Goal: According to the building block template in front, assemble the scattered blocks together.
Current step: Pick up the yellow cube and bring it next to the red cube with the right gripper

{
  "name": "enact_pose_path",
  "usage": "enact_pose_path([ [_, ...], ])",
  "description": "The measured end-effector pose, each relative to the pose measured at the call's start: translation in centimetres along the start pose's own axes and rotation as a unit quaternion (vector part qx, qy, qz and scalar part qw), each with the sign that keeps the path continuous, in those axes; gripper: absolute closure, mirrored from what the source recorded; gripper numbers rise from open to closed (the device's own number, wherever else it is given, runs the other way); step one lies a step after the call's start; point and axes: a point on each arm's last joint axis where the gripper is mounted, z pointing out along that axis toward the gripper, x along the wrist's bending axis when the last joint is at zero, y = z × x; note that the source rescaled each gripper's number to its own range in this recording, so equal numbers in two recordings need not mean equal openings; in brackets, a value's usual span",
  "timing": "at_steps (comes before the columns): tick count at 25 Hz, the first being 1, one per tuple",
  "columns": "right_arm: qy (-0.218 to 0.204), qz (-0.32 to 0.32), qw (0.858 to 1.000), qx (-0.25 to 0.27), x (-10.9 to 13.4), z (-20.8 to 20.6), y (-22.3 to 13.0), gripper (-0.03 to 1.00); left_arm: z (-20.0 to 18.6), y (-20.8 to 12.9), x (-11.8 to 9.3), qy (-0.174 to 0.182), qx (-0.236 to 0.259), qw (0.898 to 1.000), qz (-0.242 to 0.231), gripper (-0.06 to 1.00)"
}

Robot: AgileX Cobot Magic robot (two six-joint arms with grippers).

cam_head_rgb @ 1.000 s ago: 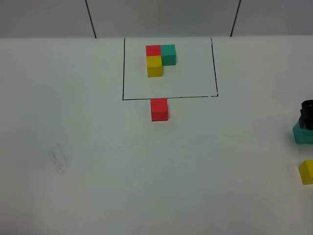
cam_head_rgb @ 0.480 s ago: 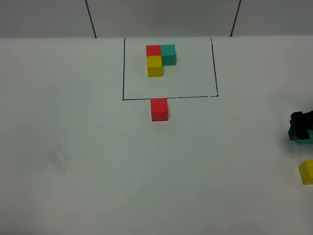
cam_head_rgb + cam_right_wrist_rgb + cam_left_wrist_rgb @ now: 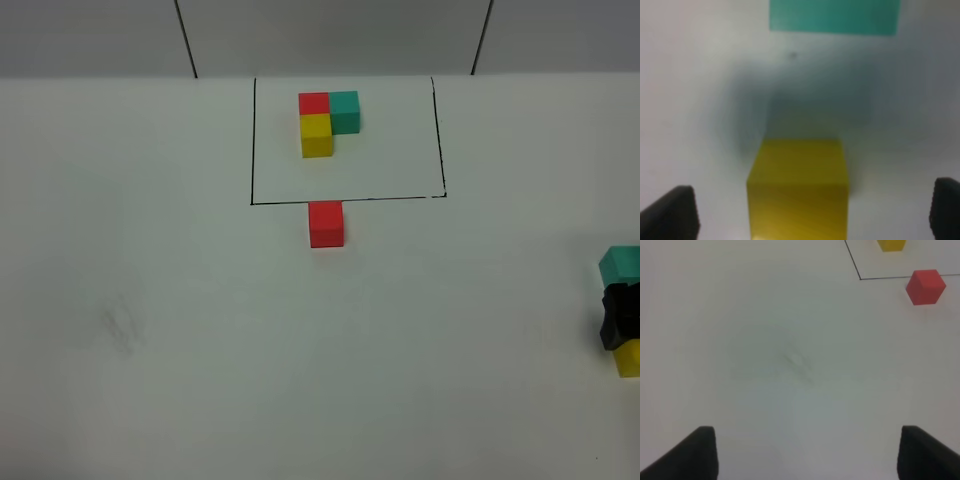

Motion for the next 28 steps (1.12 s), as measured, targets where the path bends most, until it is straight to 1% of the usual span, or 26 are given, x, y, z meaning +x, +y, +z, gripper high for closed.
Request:
enact_pose_path([
  [10,-0.003,0.008,1.0,-0.007,0.1,0.9,-1.8,0.09,0.0,0.0,0.0,0.0,0.0,1.0,0.0,0.27],
  [15,-0.004,0.009,1.0,-0.012,0.1,1.1,-1.9,0.15,0.0,0.0,0.0,0.0,0.0,1.0,0.0,0.27],
  [22,-0.005,0.017,1.0,-0.008,0.0,1.9,-2.0,0.37,0.0,0.0,0.0,0.0,0.0,1.0,0.0,0.27],
  [26,-0.005,0.017,1.0,-0.009,0.0,2.0,-1.9,0.47,0.0,0.0,0.0,0.0,0.0,1.0,0.0,0.27],
  [28,-0.005,0.018,1.0,-0.008,0.0,2.0,-1.9,0.56,0.0,0.0,0.0,0.0,0.0,1.0,0.0,0.27],
])
